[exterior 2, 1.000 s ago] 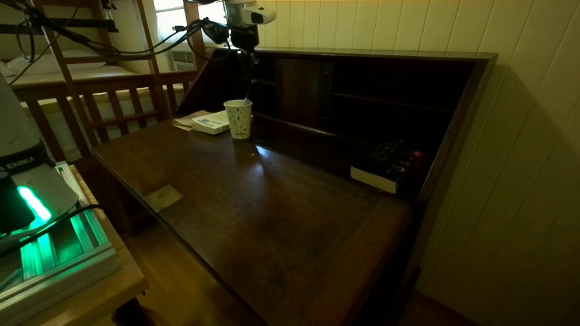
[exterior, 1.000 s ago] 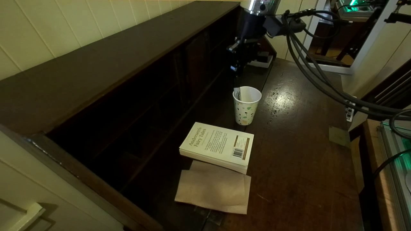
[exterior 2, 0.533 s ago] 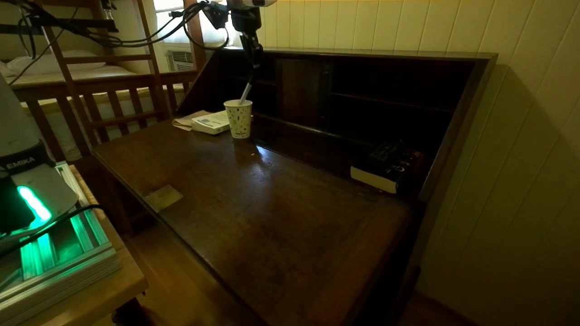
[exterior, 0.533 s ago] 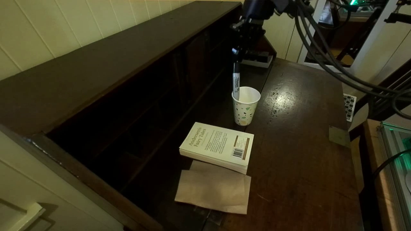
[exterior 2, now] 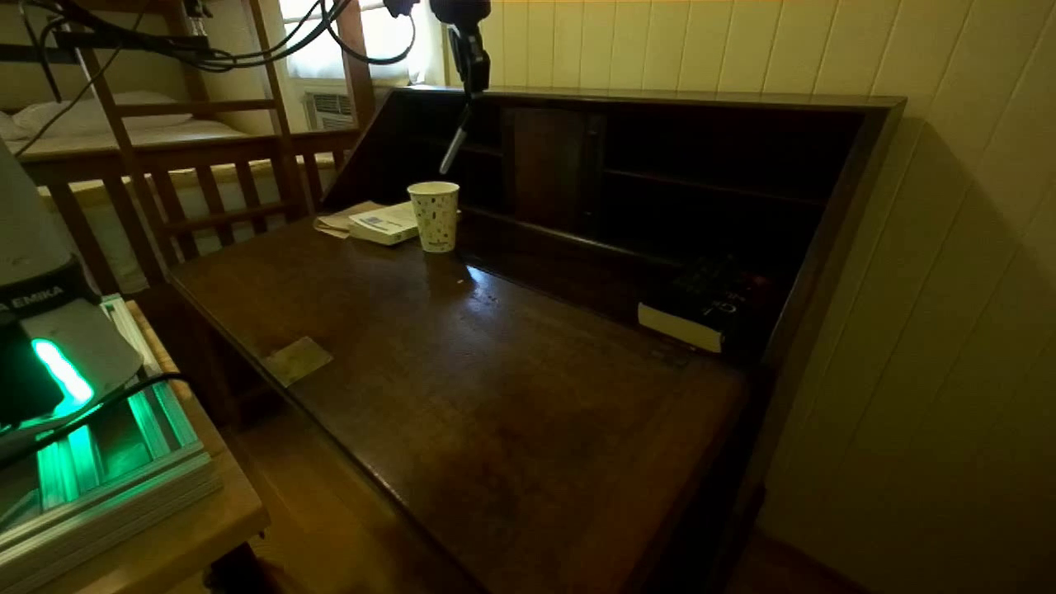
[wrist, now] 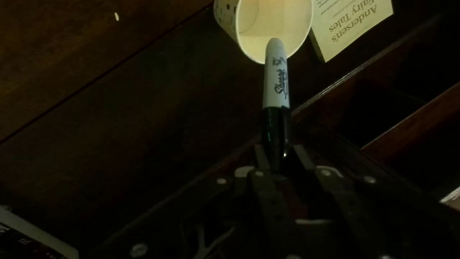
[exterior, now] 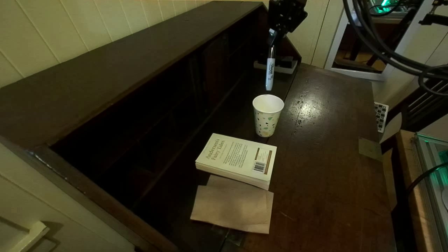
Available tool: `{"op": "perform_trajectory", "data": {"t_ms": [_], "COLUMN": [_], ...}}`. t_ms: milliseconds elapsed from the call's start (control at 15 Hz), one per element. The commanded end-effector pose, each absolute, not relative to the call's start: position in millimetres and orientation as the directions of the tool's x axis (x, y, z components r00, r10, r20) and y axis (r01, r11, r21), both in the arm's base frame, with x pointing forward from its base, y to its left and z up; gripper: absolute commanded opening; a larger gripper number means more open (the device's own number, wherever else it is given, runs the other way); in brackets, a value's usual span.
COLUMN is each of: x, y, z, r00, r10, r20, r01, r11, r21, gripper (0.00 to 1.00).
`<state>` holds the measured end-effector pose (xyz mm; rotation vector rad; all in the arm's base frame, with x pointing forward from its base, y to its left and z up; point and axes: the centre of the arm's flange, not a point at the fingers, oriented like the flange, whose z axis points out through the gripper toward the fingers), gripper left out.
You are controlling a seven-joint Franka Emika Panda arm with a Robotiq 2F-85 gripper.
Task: Remove the marker from the cup, then put the cup in the cabinet and close the cabinet door
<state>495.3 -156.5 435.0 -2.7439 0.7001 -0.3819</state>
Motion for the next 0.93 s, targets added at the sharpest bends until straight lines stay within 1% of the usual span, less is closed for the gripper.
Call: {"op": "perform_trajectory", "data": {"t_ms": [0, 200, 467, 867], "x": [485, 475, 474, 488], "y": [-195, -223, -249, -263], "z": [443, 437, 404, 356], "r00": [0.82, 0.784, 0.749, 0.769], "r10": [-0.549, -0.599, -0.646, -0.611], "r20": [0.164, 0.162, 0.146, 0.188], "r01": [-0.469, -0.52, -0.586, -0.556], "r11": [-0.808, -0.777, -0.749, -0.784], "r21": [-0.357, -0.353, -0.309, -0.275], "gripper": [0.05, 0.05, 0.05, 0.05]}}
